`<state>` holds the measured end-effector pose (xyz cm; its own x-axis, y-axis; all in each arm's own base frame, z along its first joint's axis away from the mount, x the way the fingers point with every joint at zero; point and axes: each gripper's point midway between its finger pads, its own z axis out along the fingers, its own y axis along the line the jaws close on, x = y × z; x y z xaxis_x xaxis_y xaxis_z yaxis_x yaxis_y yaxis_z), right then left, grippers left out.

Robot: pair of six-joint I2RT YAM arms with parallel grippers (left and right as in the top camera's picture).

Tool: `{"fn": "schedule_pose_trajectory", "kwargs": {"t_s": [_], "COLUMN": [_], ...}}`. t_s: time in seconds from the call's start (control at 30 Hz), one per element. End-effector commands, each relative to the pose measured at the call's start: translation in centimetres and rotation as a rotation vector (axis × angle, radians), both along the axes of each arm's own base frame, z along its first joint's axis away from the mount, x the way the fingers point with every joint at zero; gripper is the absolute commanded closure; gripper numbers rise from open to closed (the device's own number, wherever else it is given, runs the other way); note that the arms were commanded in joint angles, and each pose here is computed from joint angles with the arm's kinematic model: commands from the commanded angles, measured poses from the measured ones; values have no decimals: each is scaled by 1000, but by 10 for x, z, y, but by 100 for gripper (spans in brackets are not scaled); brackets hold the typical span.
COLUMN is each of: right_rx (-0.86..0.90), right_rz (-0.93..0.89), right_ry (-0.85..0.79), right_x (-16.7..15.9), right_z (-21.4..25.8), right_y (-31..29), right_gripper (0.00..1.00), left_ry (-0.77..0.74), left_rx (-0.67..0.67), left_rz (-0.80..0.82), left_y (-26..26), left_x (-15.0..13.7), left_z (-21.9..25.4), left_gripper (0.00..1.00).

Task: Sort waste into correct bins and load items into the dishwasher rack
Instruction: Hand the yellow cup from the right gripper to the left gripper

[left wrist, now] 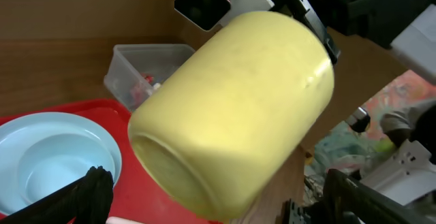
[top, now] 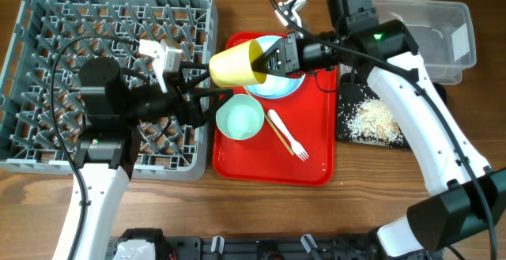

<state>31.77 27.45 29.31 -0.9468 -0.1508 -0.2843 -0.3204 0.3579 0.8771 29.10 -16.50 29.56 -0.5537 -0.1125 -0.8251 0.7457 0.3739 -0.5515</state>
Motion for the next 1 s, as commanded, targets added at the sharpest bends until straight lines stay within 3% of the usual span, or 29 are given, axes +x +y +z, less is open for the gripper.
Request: {"fn": "schedule_pose_trajectory", "kwargs": {"t_s": [0.0, 0.27, 0.43, 0.57, 0.73, 0.97], "right_rx": [103, 128, 155, 154, 154, 154], "right_rz": [86, 126, 149, 152, 167, 168], "right_ry": [30, 39, 45, 45, 46, 47], "right_x": [-12, -22, -26, -27, -31, -32], "right_z": [13, 17, 22, 22, 22, 22], "right_y": [6, 14, 15, 16, 20, 21], "right_gripper": [96, 96, 96, 96, 96, 96], "left_ry": [-31, -98, -105, -131, -141, -143], "left_rx": [-17, -61, -64, -67, -79, -79], "left_rz": [-45, -68, -98, -103, -109, -112], "left_y": [-2, -4, -8, -10, -10, -10], "left_x": [-5, -6, -11, -11, -12, -13], "left_z": [10, 33, 35, 39, 45, 45], "left_gripper": [0, 2, 10, 22, 27, 41]}}
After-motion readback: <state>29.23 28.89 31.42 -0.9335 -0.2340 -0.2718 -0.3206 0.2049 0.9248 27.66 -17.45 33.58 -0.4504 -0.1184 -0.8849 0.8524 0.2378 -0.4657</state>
